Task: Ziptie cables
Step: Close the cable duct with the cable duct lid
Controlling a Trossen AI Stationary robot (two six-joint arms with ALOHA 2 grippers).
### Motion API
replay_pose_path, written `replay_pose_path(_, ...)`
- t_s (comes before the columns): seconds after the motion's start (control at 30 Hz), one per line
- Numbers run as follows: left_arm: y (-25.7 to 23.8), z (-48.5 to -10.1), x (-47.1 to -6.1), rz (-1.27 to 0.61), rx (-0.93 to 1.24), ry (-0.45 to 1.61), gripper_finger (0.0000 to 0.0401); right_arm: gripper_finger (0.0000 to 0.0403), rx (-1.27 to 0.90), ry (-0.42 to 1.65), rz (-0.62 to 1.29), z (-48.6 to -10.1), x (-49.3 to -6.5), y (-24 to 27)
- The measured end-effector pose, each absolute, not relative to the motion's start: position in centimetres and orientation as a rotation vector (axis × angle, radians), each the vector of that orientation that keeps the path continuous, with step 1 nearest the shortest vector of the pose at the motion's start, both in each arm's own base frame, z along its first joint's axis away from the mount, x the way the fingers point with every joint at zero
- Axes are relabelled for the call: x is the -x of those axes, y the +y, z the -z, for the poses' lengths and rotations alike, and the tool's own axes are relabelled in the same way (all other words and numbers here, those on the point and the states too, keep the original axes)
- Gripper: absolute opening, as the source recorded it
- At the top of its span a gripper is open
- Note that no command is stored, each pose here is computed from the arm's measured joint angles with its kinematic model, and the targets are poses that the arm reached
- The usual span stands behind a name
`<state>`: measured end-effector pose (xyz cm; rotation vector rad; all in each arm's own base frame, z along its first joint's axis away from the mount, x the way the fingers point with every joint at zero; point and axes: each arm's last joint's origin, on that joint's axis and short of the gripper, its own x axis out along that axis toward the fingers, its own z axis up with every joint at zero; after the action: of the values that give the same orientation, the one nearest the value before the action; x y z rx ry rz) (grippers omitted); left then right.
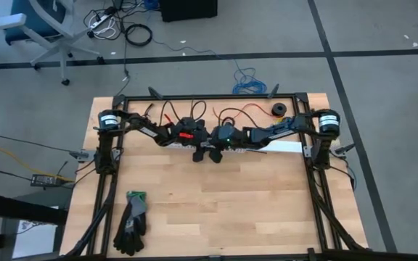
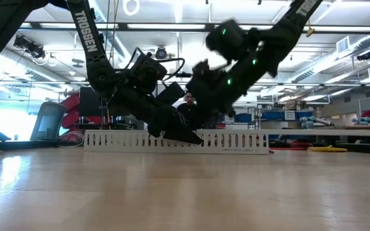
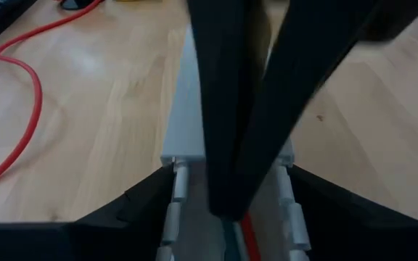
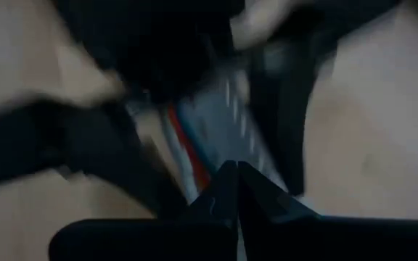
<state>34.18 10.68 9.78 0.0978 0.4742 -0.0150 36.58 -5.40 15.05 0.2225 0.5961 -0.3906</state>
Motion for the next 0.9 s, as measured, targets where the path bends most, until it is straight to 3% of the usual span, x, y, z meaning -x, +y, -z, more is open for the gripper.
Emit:
replay_pose_path(0.2, 10.6, -9.7, -34.2, 0.021, -0.099, 0.483, 0.0246, 0.0, -0.11, 0.484, 0.382, -18.8, -36.2, -4.1)
replay_pose_path(0.6, 10.7, -9.9, -34.0, 0.021, -0.09, 0.494, 0.0292, 0.0, -0.115, 0.502, 0.372, -19.3, -35.8, -2.2)
replay_pose_path(0.9, 11.5, -10.8, -33.1, 0.003, -0.065, 0.546, 0.0296, 0.0, -0.128, 0.503, 0.373, -19.3, -35.8, -2.0)
